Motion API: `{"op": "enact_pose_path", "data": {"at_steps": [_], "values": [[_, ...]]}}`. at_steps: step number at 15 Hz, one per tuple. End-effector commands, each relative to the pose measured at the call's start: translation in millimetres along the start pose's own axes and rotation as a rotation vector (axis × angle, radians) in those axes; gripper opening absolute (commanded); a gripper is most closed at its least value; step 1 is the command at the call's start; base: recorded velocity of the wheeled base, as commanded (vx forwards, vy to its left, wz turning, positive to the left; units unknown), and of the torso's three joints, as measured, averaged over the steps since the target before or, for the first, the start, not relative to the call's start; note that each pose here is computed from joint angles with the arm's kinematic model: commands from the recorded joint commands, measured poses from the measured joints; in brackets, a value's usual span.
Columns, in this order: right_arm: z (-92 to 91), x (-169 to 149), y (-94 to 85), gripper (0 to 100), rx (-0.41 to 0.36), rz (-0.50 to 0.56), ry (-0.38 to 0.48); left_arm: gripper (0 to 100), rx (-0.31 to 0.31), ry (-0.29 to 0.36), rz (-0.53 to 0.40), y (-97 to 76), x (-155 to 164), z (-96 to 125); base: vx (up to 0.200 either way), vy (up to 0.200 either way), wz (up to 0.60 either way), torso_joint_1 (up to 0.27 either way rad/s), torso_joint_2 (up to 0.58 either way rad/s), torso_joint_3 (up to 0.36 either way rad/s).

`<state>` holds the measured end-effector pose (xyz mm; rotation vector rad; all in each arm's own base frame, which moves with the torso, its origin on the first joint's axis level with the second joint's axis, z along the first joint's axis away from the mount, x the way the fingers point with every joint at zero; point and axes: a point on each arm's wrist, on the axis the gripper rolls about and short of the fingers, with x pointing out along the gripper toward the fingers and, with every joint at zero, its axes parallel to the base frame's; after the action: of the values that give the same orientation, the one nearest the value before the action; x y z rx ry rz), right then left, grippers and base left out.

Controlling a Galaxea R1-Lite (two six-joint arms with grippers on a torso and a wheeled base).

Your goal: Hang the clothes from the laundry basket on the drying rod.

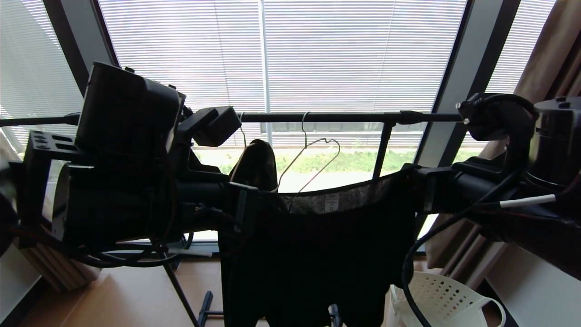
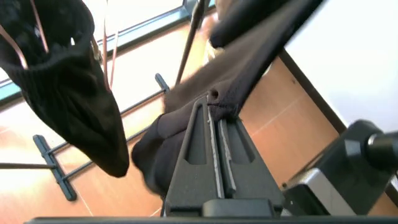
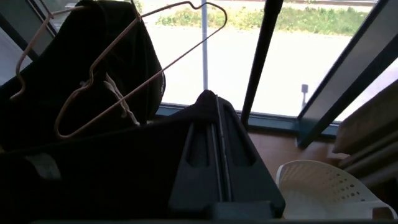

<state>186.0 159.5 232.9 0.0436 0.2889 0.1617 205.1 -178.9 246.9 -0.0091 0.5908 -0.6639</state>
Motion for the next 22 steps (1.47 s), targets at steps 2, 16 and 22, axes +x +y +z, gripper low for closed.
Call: {"op": "enact_pose_path", "data": {"at_steps": [2, 16, 22], "values": [[-22.6, -35, -4.9, 0, -0.037, 0.083, 0.022, 0, -0.003, -0.012, 0.008, -1.3, 36, 23, 0.0, 0.0, 0.0, 0.0, 0.0, 0.0], [-33.0, -28, -16.4, 0, -0.041, 0.026, 0.055, 0, 0.004, -0.04, -0.002, -5.1, 38, 32, 0.0, 0.0, 0.0, 0.0, 0.0, 0.0], [-31.9, -16, -20.8, 0, -0.029, -0.021, 0.06, 0, 0.072, -0.037, 0.003, -3.7, 26, 26, 0.0, 0.0, 0.0, 0.0, 0.0, 0.0]]}}
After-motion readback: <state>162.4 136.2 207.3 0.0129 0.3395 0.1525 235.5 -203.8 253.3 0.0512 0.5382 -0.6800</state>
